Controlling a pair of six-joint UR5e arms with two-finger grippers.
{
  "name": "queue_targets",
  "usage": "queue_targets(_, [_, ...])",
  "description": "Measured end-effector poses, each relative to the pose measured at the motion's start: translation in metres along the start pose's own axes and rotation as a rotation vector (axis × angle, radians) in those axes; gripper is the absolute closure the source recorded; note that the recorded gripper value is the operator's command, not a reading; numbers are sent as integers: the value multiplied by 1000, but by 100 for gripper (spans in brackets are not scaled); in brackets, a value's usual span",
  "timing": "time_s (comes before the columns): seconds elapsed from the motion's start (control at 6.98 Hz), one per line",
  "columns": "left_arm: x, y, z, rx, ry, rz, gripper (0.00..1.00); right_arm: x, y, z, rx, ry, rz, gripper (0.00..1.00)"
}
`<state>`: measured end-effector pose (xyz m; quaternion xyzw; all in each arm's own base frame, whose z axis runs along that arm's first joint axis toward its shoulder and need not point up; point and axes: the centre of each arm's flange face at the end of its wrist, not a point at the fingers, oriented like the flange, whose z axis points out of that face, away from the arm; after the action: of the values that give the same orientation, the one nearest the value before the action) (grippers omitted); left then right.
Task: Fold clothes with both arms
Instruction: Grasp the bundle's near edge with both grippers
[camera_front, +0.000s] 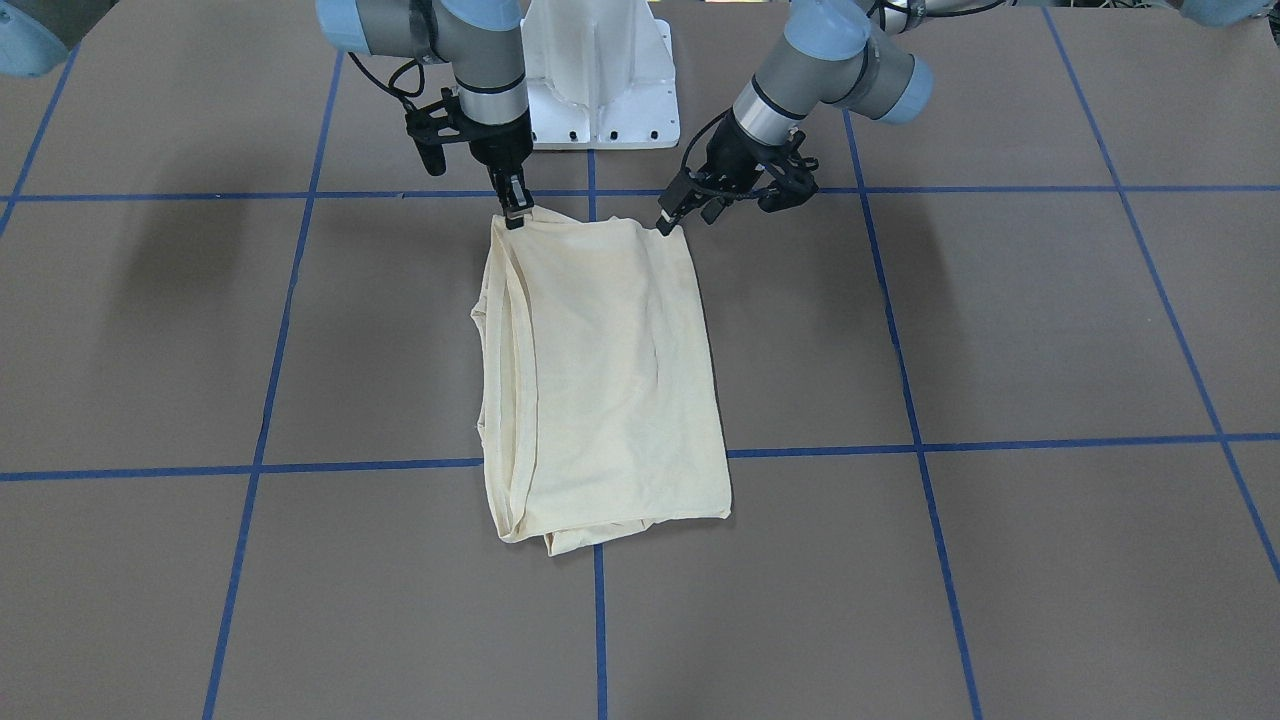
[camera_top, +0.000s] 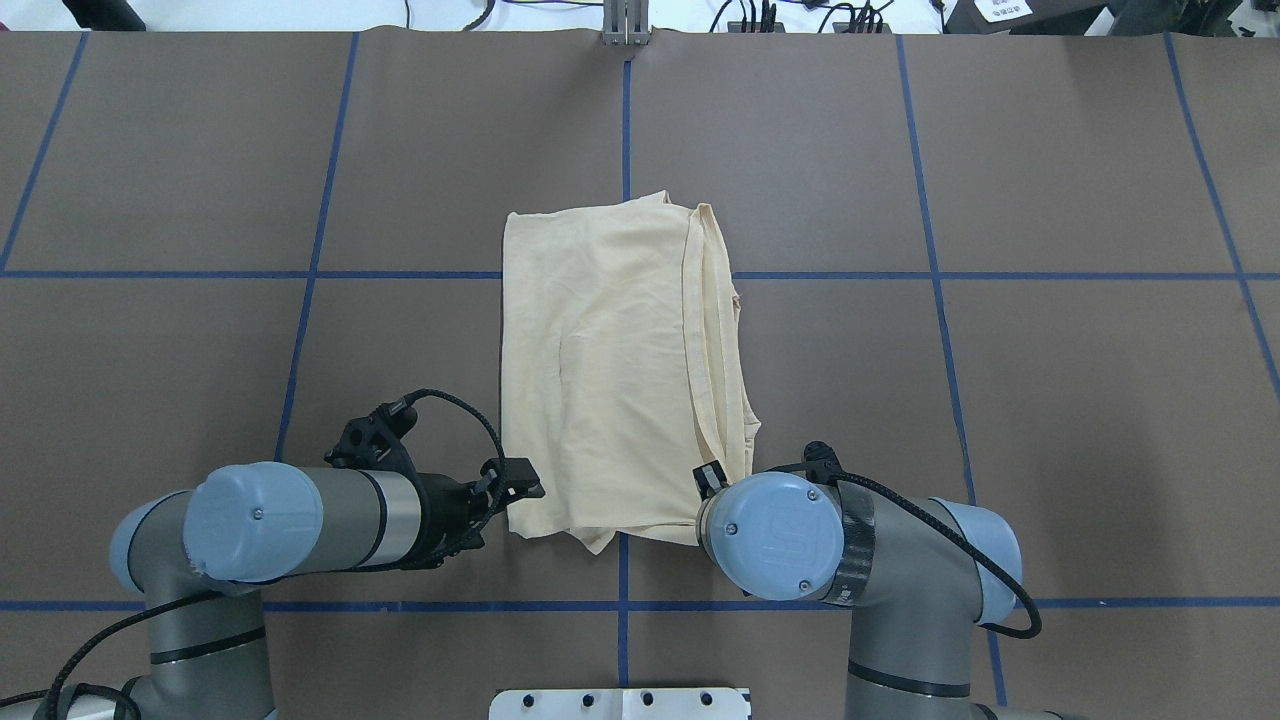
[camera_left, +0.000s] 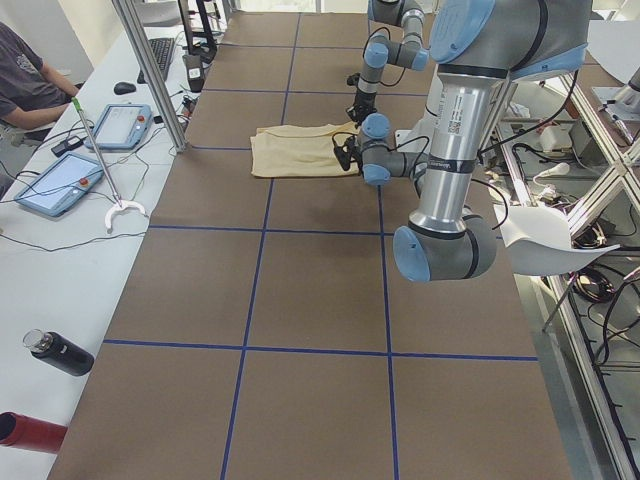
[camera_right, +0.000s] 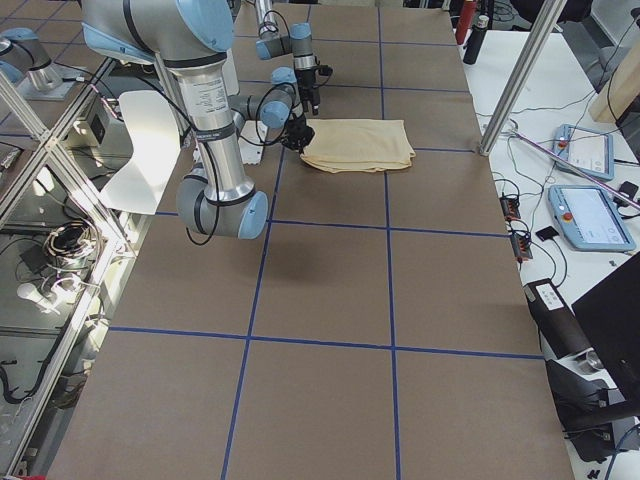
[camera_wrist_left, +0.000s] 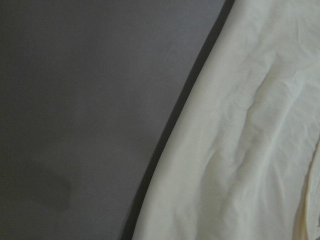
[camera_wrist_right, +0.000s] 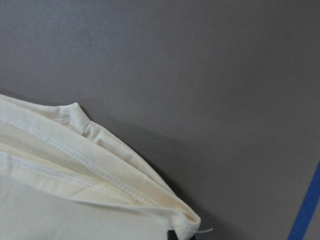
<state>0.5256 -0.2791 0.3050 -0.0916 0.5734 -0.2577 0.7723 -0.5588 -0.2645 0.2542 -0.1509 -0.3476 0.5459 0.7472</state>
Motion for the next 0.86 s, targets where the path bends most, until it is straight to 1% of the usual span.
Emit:
queue_targets(0.14, [-1, 5, 5, -4, -12, -2, 40, 0, 0, -1, -1, -1, 0, 100])
queue_targets(0.29, [-1, 7, 9, -5, -20, -4, 43, 0, 0, -1, -1, -1, 0, 100])
queue_targets(0.43, [-1, 9, 10, -7, -21, -5, 48, 1, -1, -2, -2, -1, 0, 100])
queue_targets(0.57, [0, 10, 11, -8, -22, -5, 50, 2, -3, -2, -3, -1, 0, 100])
queue_targets(0.86, [-2, 9, 13, -6, -28, -6, 50, 3, -5, -3, -3, 0, 0, 100])
